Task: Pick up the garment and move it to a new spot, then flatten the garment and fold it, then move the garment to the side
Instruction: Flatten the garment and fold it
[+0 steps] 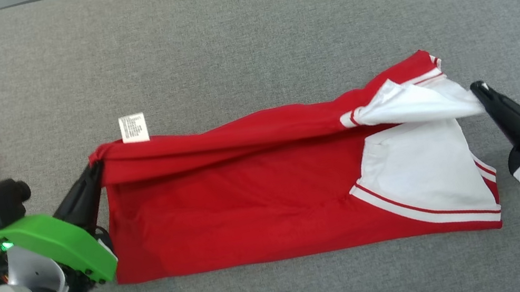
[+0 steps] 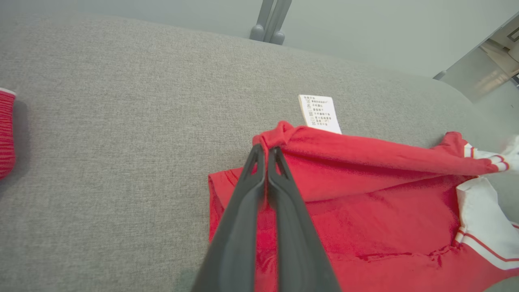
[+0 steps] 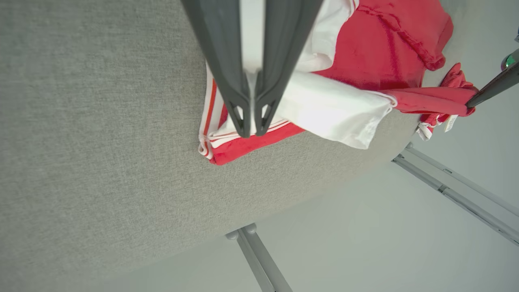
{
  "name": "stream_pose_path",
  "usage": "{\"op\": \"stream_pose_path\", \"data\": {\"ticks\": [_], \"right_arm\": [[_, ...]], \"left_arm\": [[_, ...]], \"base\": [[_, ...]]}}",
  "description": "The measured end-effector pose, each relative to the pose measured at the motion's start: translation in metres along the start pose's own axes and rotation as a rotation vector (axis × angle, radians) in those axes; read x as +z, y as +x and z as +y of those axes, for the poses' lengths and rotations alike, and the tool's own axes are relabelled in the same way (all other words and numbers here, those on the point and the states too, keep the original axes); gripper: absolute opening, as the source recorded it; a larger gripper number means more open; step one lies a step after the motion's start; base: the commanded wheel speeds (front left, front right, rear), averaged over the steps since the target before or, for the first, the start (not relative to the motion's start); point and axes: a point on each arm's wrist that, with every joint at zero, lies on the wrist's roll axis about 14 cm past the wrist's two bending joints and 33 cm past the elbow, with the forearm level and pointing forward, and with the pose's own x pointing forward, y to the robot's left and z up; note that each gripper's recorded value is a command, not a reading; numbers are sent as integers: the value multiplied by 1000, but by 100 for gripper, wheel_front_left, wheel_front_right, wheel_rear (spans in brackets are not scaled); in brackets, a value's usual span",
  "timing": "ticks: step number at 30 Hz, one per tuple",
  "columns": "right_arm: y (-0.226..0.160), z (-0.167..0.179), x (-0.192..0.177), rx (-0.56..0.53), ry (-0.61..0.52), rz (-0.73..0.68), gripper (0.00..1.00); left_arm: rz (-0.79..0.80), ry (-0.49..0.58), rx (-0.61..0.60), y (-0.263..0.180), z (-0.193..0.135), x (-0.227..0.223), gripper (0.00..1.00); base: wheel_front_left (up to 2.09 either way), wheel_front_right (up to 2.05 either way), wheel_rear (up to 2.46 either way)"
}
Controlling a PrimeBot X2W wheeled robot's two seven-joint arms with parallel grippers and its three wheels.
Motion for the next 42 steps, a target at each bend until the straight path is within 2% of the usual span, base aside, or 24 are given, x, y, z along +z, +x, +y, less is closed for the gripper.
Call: {"op": "stream_pose_path", "data": {"ticks": [4, 5, 6, 7, 10, 13, 16, 24, 31, 35, 42], "right_arm": [[-14, -1, -21, -26, 52, 20, 0], [-17, -2, -26, -34, 61, 25, 45], [-19, -3, -30, -39, 67, 31, 79], [-21, -3, -36, -45, 75, 41, 100], [-27, 1, -47, -49, 96, 46, 100], [-35, -1, -51, -61, 65, 34, 100], [-42, 1, -48, -63, 23, -2, 100], [-55, 7, -5, -94, -159, -199, 100], [-68, 28, 32, -119, -318, -350, 100], [-76, 39, 41, -135, -378, -387, 100], [-88, 46, 34, -160, -421, -380, 100]], "left_arm": [[21, -71, 7, -11, -5, -25, 0], [25, -86, 10, -13, -5, -30, 0], [38, -92, 13, -14, -5, -36, 6], [46, -99, 18, -16, -5, -41, 99], [56, -127, 24, -18, -8, -55, 100], [35, -110, 52, -22, -4, -59, 100], [-54, -87, 114, -27, 4, -50, 100], [-308, 66, 244, -36, 4, -7, 100], [-462, 199, 271, -49, -18, 29, 100], [-474, 224, 279, -59, -25, 24, 100], [-432, 219, 293, -71, -27, -1, 100]], "base": [[0, 0, 0], [0, 0, 0], [0, 0, 0], [0, 0, 0], [0, 0, 0], [0, 0, 0], [0, 0, 0], [0, 0, 0], [0, 0, 0], [0, 0, 0], [0, 0, 0]]}}
